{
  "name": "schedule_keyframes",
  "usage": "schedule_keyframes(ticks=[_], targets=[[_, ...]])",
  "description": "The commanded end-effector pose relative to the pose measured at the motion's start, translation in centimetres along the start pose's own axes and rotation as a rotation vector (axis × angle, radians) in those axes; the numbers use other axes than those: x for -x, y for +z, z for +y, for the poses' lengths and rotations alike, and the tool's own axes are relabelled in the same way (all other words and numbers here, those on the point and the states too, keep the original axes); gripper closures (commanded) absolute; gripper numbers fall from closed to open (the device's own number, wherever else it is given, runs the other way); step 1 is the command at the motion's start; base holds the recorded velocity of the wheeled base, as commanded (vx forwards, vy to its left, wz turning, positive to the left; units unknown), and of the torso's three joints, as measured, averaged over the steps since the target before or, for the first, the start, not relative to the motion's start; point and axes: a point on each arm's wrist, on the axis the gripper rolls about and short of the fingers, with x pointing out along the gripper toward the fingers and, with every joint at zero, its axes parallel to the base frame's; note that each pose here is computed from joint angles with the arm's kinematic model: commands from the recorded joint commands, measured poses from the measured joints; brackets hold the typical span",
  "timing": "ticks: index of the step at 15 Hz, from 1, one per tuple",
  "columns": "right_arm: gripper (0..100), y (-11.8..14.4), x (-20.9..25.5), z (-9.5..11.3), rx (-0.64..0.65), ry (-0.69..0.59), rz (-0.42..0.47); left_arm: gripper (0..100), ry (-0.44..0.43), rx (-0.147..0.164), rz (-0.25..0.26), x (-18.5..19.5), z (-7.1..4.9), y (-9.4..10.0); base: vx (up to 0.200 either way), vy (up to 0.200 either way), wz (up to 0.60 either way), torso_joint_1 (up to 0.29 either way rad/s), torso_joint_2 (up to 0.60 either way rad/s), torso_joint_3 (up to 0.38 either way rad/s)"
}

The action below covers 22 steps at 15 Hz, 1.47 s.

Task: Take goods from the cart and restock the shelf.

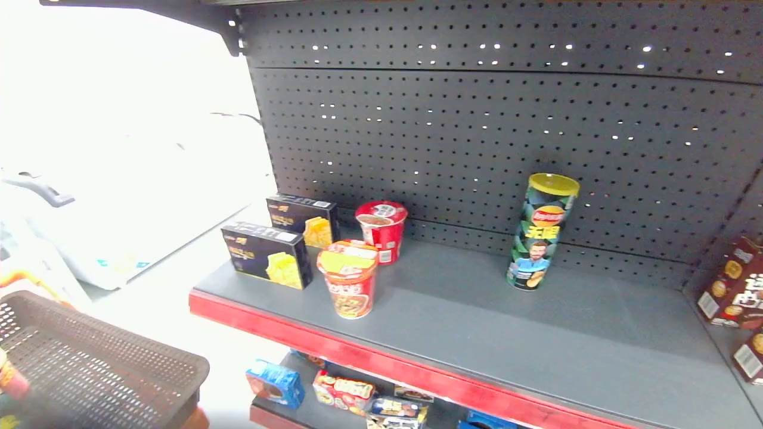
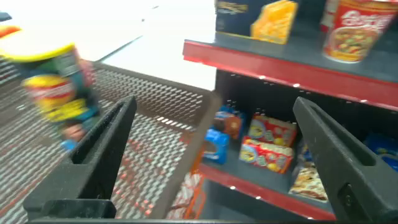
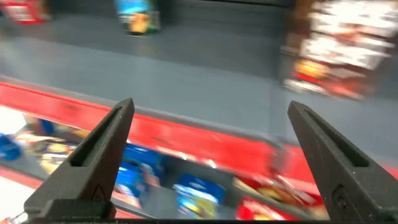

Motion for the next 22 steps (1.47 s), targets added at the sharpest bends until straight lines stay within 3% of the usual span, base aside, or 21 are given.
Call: schedule_keyframes(ticks=[1,11,14,17,19,20,21,22], targets=[[0,0.0,0.0,0.0,0.000,0.000,0.001,0,0.001,-0.001,0.001,0.0,0.0,0.0,0.000,0.000,0.60,0.002,0.00,0.002],[0,0.0,0.0,0.0,0.000,0.002,0.001,0,-0.001,-0.001,0.001,0.0,0.0,0.0,0.000,0.000,0.60,0.002,0.00,0.003],[0,0.0,0.0,0.0,0.000,0.002,0.001,0,-0.003,-0.005,0.000,0.0,0.0,0.0,0.000,0.000,0.00,0.000,0.00,0.000],[0,0.0,0.0,0.0,0.000,-0.001,0.001,0,-0.049,-0.076,0.005,0.0,-0.1,0.0,0.000,0.000,0.00,0.000,0.00,0.000],[0,0.0,0.0,0.0,0.000,0.000,0.001,0,-0.079,-0.090,0.010,0.0,-0.2,0.0,0.000,0.000,0.00,0.000,0.00,0.000],[0,0.0,0.0,0.0,0.000,0.000,0.001,0,-0.119,-0.167,-0.073,0.6,-0.5,5.5,0.000,0.000,0.00,0.000,0.00,0.000],[0,0.0,0.0,0.0,0.000,0.002,0.001,0,-0.146,-0.209,0.011,-1.7,-1.0,10.0,0.000,0.000,0.00,0.000,0.00,0.000],[0,0.0,0.0,0.0,0.000,0.000,0.001,0,-0.162,-0.159,0.102,-5.1,-1.4,11.5,0.000,0.000,0.00,0.000,0.00,0.000]])
